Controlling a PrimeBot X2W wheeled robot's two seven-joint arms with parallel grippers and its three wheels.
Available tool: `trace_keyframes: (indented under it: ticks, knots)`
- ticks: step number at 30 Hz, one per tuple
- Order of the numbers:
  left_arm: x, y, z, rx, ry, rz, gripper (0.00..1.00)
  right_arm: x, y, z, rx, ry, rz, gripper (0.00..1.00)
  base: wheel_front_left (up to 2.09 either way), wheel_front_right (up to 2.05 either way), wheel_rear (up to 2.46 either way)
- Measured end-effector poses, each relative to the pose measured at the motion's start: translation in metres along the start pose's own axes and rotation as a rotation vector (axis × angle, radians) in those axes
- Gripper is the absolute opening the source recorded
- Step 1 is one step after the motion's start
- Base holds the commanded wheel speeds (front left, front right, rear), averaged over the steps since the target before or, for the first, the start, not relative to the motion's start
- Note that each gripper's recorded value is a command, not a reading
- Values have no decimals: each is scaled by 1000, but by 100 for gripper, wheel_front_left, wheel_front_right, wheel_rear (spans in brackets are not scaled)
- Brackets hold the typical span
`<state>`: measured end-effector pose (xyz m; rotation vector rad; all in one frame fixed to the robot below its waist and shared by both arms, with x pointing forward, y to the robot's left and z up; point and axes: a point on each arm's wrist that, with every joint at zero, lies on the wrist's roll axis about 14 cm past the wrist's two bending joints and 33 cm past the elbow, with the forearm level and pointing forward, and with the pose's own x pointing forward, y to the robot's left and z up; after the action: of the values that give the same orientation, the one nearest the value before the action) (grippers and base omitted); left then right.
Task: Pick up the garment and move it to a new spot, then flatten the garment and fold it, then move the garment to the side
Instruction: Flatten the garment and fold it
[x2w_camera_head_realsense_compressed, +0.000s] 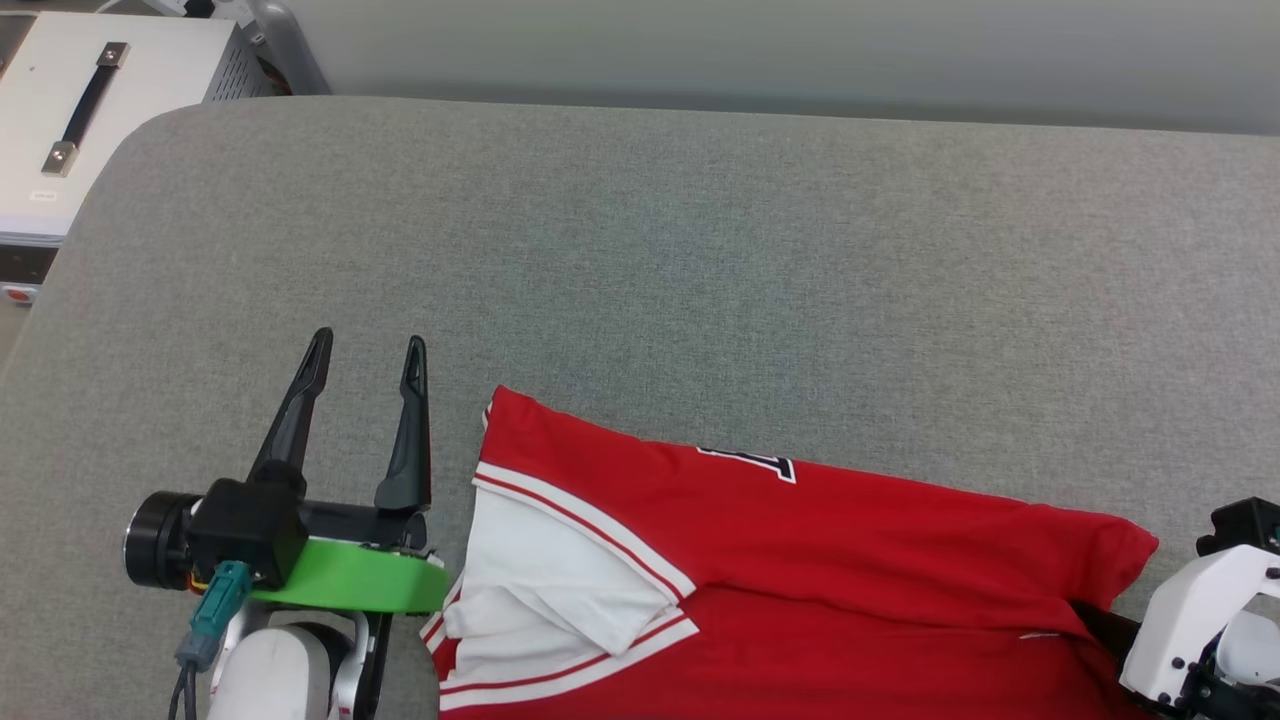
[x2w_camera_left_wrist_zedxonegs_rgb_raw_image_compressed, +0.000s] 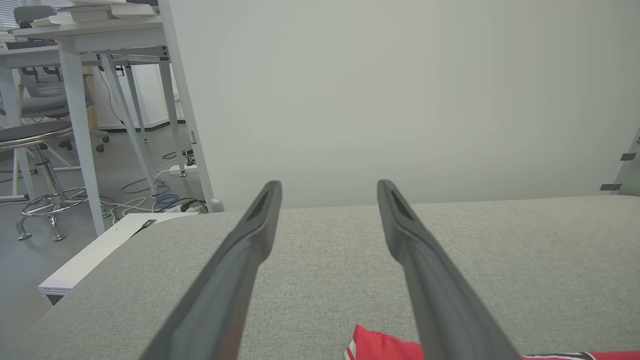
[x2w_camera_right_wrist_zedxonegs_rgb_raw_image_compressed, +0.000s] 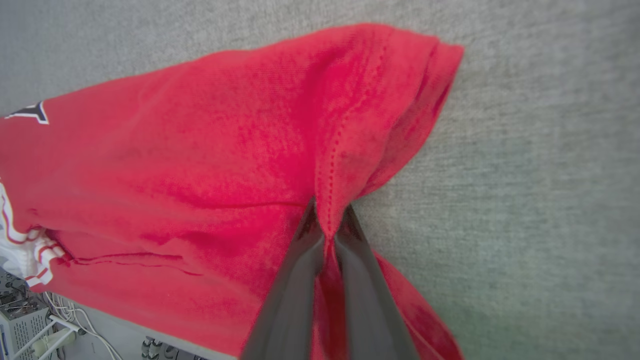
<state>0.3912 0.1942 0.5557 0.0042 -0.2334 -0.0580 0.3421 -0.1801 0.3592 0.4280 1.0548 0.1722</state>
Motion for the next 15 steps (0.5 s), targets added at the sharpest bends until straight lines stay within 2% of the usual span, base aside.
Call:
trace_keyframes:
  ticks: [9, 15]
  knots:
    - [-3, -4, 5, -3, -10, -13, 100, -9, -13, 11, -11, -80, -32, 0, 0, 0, 0]
    - [-6, -6, 4, -5, -4, -18, 100, -21, -38, 27, -26, -143, -106, 0, 0, 0, 0]
